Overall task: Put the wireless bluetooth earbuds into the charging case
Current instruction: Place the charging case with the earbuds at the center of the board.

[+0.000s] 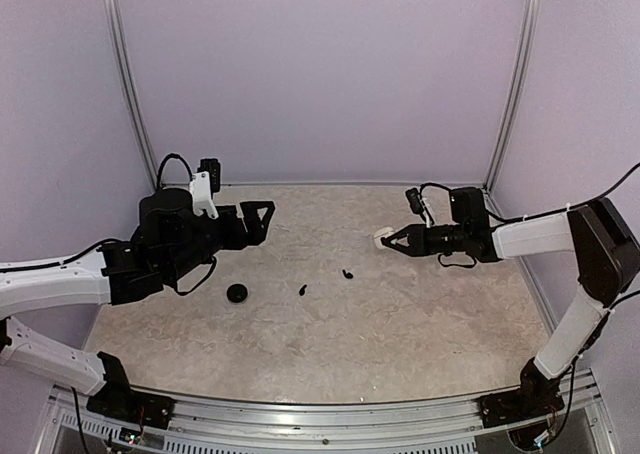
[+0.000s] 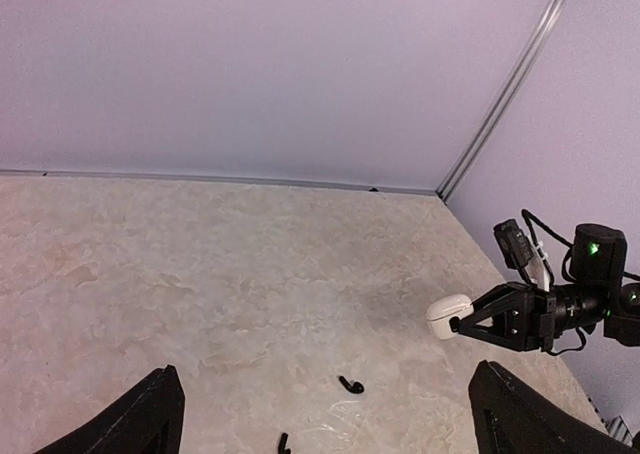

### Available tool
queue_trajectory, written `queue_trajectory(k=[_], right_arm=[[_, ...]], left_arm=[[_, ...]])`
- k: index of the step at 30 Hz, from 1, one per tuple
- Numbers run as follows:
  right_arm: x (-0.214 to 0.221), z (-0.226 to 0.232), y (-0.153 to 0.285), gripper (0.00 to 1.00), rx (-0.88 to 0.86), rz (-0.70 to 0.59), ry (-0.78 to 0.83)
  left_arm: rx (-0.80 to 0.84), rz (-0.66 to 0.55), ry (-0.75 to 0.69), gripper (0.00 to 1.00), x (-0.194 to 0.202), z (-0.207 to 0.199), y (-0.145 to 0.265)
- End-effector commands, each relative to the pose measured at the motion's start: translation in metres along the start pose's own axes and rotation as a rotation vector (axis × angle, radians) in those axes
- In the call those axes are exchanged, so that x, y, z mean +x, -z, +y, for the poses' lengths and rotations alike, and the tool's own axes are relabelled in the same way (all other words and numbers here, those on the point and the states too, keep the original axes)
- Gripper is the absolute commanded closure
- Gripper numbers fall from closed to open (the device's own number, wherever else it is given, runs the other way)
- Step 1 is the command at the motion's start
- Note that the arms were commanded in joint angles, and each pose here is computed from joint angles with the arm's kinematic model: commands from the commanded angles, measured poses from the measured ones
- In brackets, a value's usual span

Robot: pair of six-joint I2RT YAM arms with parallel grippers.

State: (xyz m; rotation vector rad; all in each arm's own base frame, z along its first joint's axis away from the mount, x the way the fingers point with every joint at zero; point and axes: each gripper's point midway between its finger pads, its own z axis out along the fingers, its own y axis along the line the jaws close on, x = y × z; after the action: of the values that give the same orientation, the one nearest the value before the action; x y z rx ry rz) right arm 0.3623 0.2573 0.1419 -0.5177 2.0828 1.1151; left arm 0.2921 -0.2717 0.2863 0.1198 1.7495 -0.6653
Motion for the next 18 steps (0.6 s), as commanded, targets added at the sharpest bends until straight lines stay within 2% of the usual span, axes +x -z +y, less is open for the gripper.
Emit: queue_trajectory(k=[1,10,18], right_arm=[[-0.006,-0.019,-0.013,1.00,0.000,0.021,-0.027],[0.018,-0.069,-0.047,0.95,0.053,0.096,-0.099],[0.026,-0.094,-0.055,0.77,0.121,0.121,-0.110]], left_arm=[[-0.154,0.080,0.101,0.01,0.018,0.038,-0.005],[-0.239,0.119,0.151,0.01,0.034,0.063,-0.001],[-0.334,0.196,0.210,0.01,0.059,0.093,0.005]])
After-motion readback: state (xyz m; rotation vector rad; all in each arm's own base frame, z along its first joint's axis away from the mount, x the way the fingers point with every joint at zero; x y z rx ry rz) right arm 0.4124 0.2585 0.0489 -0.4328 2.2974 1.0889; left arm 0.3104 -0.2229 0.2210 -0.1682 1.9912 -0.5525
